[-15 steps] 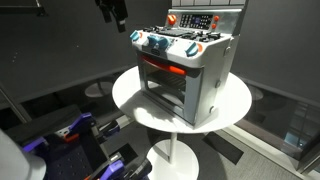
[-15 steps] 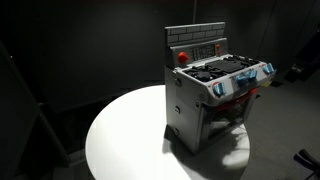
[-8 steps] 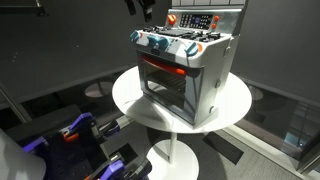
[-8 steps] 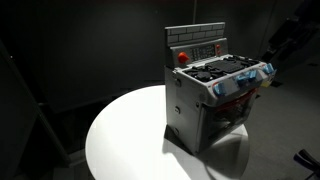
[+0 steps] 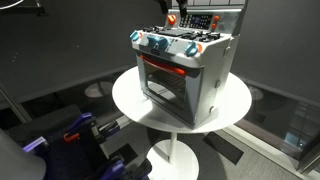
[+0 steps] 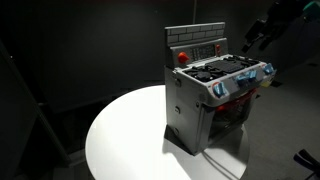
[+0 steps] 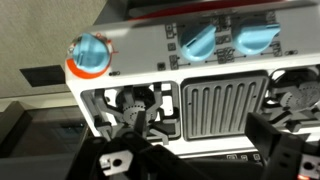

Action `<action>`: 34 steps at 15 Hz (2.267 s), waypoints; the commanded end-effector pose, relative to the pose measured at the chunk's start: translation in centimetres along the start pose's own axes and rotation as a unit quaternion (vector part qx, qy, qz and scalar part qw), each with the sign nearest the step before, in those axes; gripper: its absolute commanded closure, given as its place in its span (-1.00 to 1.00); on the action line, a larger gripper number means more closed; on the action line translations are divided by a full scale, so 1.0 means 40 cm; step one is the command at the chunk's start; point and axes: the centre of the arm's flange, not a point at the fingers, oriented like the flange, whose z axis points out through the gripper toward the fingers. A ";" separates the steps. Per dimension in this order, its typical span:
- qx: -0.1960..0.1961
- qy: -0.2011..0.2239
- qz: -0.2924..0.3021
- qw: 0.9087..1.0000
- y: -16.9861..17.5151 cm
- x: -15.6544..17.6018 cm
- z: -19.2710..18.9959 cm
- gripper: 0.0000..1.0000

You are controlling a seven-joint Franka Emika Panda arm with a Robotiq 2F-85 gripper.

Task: Push the top orange button on the right side of the stove

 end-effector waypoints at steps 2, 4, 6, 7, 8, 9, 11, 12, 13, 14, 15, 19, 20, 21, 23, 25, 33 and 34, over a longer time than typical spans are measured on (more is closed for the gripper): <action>-0.035 0.026 0.018 0.999 0.021 0.128 0.049 -1.00; -0.048 0.035 0.024 0.998 0.035 0.167 0.068 -1.00; -0.064 0.046 0.029 0.996 0.046 0.202 0.086 -1.00; -0.072 0.051 0.031 0.996 0.050 0.217 0.094 -1.00; -0.080 0.057 0.033 0.995 0.054 0.231 0.101 -1.00; -0.088 0.060 0.038 0.994 0.058 0.246 0.108 -1.00; -0.100 0.065 0.046 0.992 0.068 0.270 0.122 -1.00; -0.105 0.067 0.049 0.991 0.072 0.280 0.128 -1.00; -0.109 0.069 0.054 0.990 0.076 0.289 0.135 -1.00; -0.113 0.071 0.057 0.990 0.080 0.298 0.142 -1.00; -0.117 0.071 0.060 0.989 0.084 0.304 0.149 -1.00; -0.123 0.070 0.067 0.988 0.089 0.321 0.177 -1.00; -0.123 0.070 0.068 0.988 0.088 0.325 0.183 -1.00; -0.123 0.069 0.068 0.988 0.086 0.328 0.188 -1.00; -0.123 0.069 0.068 0.988 0.083 0.337 0.196 -1.00; -0.123 0.070 0.067 0.988 0.082 0.345 0.201 -1.00; -0.125 0.071 0.068 0.987 0.088 0.370 0.222 -1.00; -0.125 0.071 0.068 0.987 0.088 0.373 0.224 -1.00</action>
